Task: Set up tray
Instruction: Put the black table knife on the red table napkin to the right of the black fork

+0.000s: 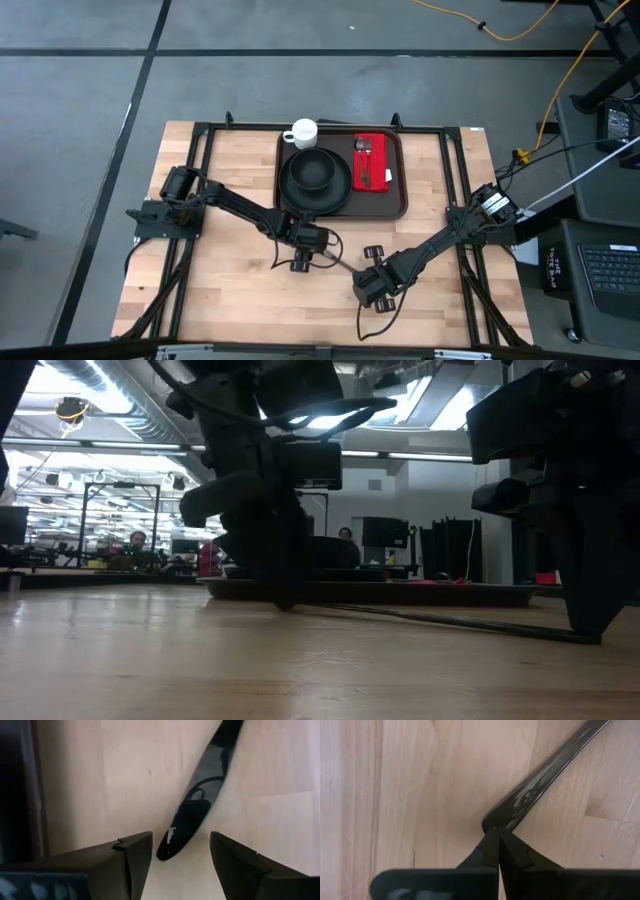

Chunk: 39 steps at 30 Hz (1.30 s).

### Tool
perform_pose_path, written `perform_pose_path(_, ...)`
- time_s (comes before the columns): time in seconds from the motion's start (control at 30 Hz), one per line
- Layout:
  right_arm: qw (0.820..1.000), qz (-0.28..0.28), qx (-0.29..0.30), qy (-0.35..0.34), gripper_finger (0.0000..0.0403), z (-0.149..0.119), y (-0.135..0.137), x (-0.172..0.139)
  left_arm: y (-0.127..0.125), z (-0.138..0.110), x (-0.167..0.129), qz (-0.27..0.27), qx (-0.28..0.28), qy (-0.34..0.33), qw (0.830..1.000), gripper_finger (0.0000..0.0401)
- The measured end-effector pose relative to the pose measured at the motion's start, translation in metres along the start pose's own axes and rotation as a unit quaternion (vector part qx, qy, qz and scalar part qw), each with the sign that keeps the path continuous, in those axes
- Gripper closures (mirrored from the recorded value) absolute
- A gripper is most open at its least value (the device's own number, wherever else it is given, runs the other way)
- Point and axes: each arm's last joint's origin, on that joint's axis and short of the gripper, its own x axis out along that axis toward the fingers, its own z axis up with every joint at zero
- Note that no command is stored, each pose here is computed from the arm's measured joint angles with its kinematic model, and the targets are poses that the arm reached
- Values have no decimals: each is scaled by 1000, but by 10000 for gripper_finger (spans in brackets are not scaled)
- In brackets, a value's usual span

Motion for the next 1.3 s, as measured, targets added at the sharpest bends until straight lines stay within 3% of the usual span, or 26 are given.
perform_pose_path(0.27,1000,0,-1,0,400,0,0,0,2,0,0,-1,-2,1,1000,211)
perform_pose_path(0.43,1000,0,-2,0,400,0,0,0,10,0,6,-33,-12,6,999,212)
perform_pose_path(0.87,1000,-1,-1,1,400,0,-1,0,15,10,14,-58,24,5,998,214)
perform_pose_path(1.17,1000,-1,1,0,401,0,-1,0,14,10,17,-60,25,8,998,239)
perform_pose_path(1.3,1000,-1,1,0,401,0,-1,0,11,10,17,-60,51,6,997,260)
